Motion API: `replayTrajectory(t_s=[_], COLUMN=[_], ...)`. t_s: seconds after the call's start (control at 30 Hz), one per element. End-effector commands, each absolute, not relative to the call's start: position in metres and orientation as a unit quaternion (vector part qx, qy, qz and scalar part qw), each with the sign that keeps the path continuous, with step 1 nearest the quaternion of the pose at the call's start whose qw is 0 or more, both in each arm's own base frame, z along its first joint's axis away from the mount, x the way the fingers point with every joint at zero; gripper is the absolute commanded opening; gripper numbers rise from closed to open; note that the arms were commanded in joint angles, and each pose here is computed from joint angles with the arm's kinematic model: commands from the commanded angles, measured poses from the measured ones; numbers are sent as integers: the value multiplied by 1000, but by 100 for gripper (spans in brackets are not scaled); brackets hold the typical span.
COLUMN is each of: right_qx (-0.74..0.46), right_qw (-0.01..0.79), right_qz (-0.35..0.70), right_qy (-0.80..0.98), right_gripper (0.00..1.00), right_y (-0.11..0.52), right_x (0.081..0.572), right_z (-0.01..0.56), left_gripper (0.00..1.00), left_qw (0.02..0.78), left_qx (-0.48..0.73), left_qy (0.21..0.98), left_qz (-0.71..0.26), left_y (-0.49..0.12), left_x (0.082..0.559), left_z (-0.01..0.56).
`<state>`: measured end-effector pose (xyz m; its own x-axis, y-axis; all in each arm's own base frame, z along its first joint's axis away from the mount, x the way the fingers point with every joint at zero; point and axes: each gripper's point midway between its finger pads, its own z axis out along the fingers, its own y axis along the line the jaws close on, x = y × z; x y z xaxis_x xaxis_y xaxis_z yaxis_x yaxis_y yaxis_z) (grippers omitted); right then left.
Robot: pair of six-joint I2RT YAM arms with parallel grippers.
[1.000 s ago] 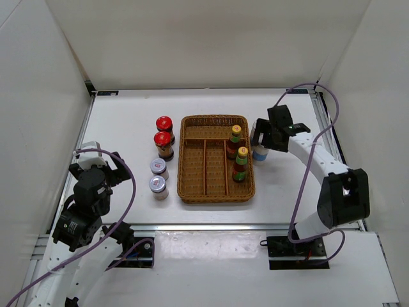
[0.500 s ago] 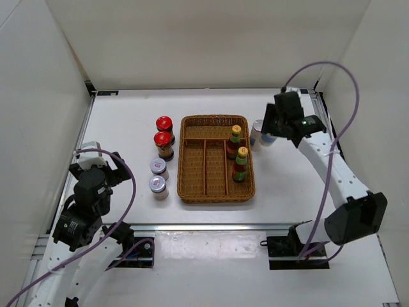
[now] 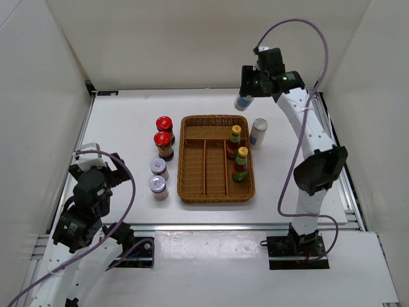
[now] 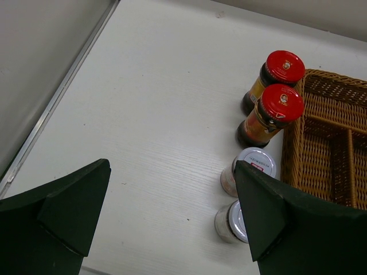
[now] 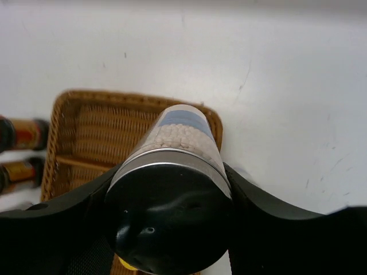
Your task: Organize the condiment bottles
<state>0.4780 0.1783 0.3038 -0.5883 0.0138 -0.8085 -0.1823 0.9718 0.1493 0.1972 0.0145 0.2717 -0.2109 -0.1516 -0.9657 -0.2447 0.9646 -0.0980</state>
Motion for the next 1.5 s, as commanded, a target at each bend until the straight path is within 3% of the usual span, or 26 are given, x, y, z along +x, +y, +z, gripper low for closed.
replayTrajectory(t_s=[0.0,0.43,0.67,0.73,0.77,0.83,0.97,1.03,1.17,1.33,1.47], right_qx=[-98,-125,-126,-123,-122,-122,-112,-105,-95,-7,22], right_qw=[435,313,287,286,282,282,289,309,348,446,457], right_qz=[155,175,143,133,127,127,118,118,133,131,126], right_qy=[882,925,939,941,943,943,943,938,923,886,880], right_gripper=[0,4,17,25,34,35,90,100,100,100,100], right_y=[195,218,222,219,218,219,215,213,212,158,125], right_x=[470,478,478,480,481,484,485,487,483,479,467], right_z=[310,198,162,154,149,144,149,166,210,283,298], left_gripper=[100,100,100,100,100,100,100,100,100,100,100], left_qw=[622,622,622,622,622,622,622,622,622,619,619], left_qx=[-130,-127,-127,-127,-127,-127,-127,-127,-127,-123,-122], left_qy=[771,771,771,771,771,771,771,771,771,775,775], left_qz=[36,39,39,39,39,39,39,39,39,37,37], left_y=[15,15,15,15,15,15,15,15,15,12,12], left_x=[198,199,199,199,199,199,199,199,199,200,200], left_z=[275,273,273,273,273,273,273,273,273,272,272])
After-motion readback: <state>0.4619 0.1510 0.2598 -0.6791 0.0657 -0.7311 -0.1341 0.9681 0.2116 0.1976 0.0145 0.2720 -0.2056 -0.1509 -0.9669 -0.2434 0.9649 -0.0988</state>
